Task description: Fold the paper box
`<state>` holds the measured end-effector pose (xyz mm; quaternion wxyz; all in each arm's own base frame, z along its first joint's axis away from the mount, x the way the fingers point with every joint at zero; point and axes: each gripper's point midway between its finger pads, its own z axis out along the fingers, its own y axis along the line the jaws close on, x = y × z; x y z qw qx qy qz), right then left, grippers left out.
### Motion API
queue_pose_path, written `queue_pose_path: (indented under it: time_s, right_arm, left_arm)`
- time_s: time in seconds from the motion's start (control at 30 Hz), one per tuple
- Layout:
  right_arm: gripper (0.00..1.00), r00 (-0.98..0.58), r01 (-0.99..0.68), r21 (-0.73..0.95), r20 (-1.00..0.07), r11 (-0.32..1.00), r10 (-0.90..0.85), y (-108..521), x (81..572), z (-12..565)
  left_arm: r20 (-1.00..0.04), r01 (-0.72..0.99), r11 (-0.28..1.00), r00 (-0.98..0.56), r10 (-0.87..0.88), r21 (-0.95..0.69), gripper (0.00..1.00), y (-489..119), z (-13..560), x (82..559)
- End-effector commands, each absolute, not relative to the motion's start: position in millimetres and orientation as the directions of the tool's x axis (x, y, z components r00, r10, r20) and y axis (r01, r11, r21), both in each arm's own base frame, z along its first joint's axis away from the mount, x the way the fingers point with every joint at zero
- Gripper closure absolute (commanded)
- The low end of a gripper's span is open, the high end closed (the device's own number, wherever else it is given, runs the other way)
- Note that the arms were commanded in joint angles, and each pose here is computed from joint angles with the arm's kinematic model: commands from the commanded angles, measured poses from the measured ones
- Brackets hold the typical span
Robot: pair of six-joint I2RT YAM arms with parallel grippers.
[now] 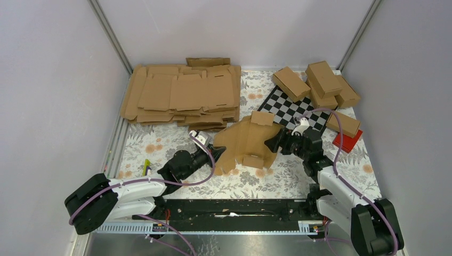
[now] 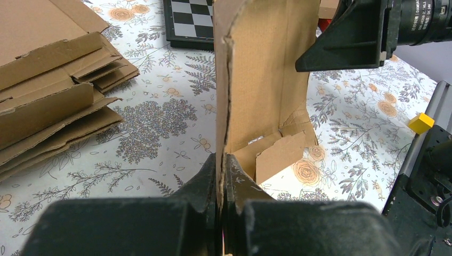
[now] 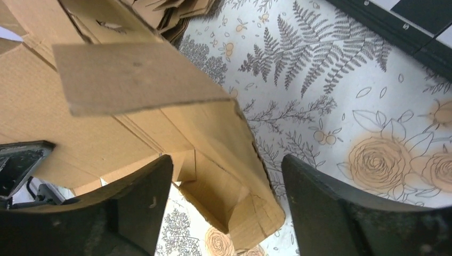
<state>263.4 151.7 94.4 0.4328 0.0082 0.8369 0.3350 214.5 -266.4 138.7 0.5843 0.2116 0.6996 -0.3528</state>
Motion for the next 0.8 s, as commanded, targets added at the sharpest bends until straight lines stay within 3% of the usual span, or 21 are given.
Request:
queue_pose_path:
  time_s: [0.0,0.47,0.67,0.77]
  right_arm:
    - [0.24,-0.685,-0.27,0.611,-0.665,0.744,0.298,161,241,85]
    - [0.3,-0.722,-0.328,0.472,-0.684,0.819,0.105,211,224,53]
    - [0.22,-0.702,-0.344,0.439,-0.708,0.83,0.083,221,232,59]
    - [0.13,-0.695,-0.373,0.405,-0.718,0.835,0.037,227,227,57]
  left_arm:
    - [-0.971,0.733,0.638,-0.177,-0.159,-0.238,1.0,-272,160,215]
    - [-0.965,0.75,0.607,-0.187,-0.183,-0.261,1.0,-275,162,209]
    - [-0.957,0.749,0.596,-0.203,-0.207,-0.288,1.0,-277,163,209]
    - [-0.954,0.747,0.593,-0.211,-0.214,-0.299,1.0,-278,162,209]
